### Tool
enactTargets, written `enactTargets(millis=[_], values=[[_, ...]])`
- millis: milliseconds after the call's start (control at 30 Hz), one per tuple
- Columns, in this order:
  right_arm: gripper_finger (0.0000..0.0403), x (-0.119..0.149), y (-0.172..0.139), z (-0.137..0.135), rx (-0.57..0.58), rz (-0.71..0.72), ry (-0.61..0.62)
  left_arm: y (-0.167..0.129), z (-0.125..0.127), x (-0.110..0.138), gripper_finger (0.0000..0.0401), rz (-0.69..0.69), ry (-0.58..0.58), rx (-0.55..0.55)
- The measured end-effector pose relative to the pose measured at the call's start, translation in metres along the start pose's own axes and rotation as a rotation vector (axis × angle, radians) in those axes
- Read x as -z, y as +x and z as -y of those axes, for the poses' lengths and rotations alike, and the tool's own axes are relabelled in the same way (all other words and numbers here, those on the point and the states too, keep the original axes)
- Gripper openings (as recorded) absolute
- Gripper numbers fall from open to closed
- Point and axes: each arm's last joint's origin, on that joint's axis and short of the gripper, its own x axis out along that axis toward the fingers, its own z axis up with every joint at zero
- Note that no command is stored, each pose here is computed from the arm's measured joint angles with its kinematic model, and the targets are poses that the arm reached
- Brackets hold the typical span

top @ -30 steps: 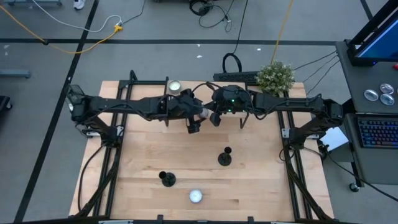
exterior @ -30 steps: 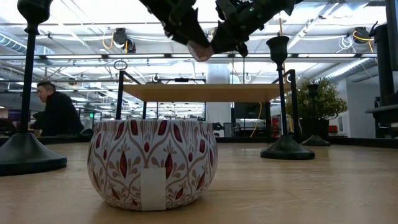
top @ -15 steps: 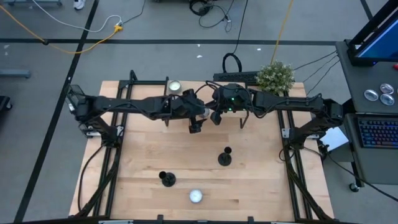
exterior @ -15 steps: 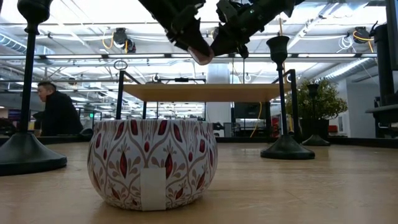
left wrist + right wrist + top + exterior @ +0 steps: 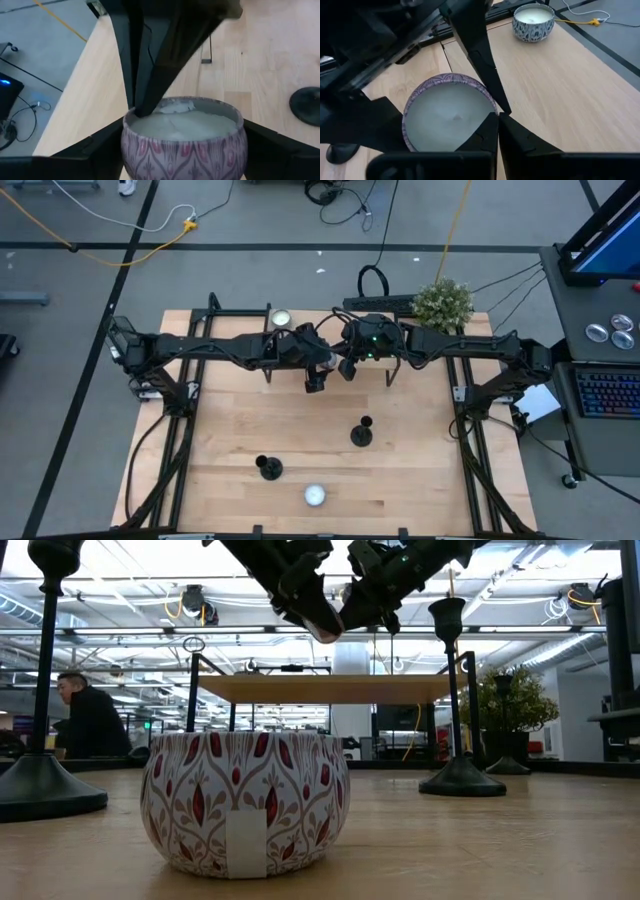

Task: Pick & Place candle stick holders
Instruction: Put the pink scented candle on the shelf

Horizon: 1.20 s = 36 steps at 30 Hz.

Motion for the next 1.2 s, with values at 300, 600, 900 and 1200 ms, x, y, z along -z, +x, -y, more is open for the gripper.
enactTargets(millis=[300, 600, 900, 1200], values=[[0.0, -0.0002, 0.0002, 0.0, 0.001, 0.003, 0.004, 0.0003, -0.0037, -0.0003, 0.0301, 0.009, -0.011, 0.002], [0.0, -0.0003, 0.0, 0.0002, 0.003, 0.004, 0.002, 0.0001, -0.0045, -0.0018, 0.0293, 0.023, 0.006, -0.011], [0.0, -0.0013, 0.0, 0.0001, 0.004, 0.014, 0.001, 0.0001, -0.0054, -0.0022, 0.0305, 0.02, 0.013, -0.051], [0.0, -0.0012, 0.0, 0.0001, 0.004, 0.013, 0.001, 0.0001, -0.0054, -0.0022, 0.0311, 0.02, 0.028, -0.052]])
